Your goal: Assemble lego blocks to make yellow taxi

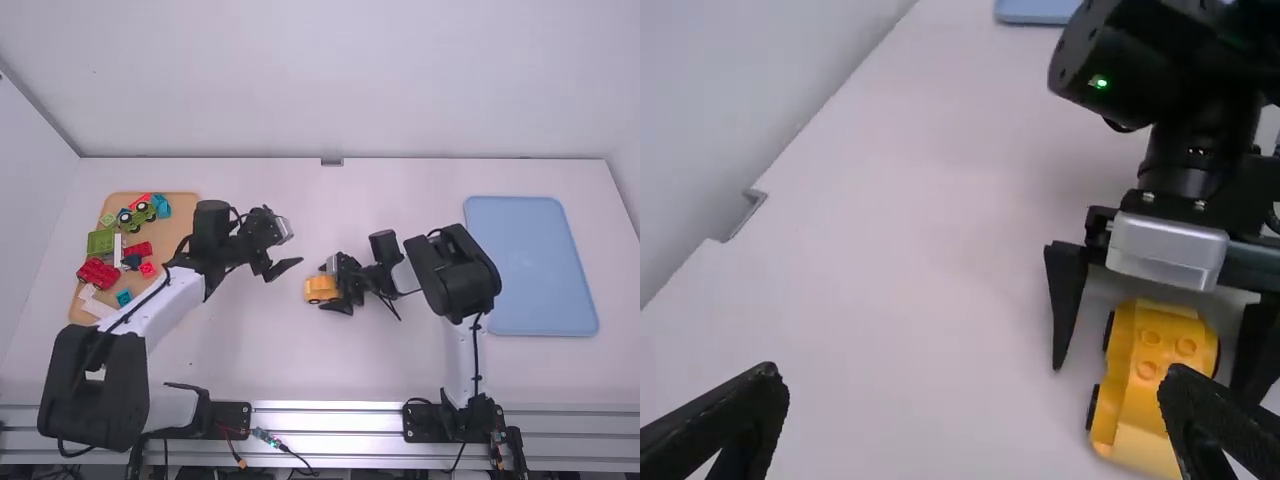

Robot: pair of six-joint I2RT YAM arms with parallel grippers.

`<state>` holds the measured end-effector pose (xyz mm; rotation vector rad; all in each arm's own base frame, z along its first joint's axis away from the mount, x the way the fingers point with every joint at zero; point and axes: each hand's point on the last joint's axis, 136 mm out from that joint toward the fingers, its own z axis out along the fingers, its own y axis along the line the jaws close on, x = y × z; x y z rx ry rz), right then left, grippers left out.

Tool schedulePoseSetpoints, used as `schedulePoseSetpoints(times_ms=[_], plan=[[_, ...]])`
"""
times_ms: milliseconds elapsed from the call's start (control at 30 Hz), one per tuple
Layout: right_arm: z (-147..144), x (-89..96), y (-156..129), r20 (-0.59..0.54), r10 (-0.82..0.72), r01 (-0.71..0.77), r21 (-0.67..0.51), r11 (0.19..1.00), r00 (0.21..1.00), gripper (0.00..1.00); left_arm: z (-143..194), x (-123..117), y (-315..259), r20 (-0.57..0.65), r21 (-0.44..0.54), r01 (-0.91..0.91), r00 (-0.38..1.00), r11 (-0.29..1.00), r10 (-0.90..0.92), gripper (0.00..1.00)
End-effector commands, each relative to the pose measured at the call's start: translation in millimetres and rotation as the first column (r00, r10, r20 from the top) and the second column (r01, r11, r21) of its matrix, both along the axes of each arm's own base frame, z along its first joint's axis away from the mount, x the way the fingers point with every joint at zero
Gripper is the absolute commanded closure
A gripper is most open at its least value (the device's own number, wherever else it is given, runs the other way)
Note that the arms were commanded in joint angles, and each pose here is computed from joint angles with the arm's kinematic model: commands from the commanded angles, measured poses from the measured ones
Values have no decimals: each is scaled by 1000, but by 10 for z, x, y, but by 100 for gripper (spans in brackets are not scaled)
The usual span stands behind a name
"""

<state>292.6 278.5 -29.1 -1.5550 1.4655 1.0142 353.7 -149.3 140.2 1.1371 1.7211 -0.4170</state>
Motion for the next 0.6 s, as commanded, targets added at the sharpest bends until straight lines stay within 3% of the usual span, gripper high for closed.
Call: schedulePoseSetpoints(times_ms=[0,67,133,167,233,400,567], plan=[[-105,-49,26,-27,-21,20,-35,999,999,1,-114,-13,119,-95,-73,-88,992,993,81,1],[-134,-49,40,-34,-42,40,-53,998,999,12,-150,-15,170,-107,-81,-109,989,991,100,1],[-149,-52,26,-34,-47,45,-58,997,998,30,-161,-15,188,-110,-79,-115,988,990,106,1],[-142,-55,25,-33,-43,41,-54,998,999,49,-162,-12,202,-110,-80,-119,988,990,110,1],[-134,-62,29,-36,-39,37,-49,998,999,55,-163,-9,202,-109,-78,-120,988,990,112,1],[-115,-11,15,-44,-59,57,-51,997,997,56,-190,60,278,-122,-62,-188,976,980,180,1],[110,218,-166,-30,-146,144,-64,988,989,60,-267,197,444,-163,-43,-337,931,941,326,1]])
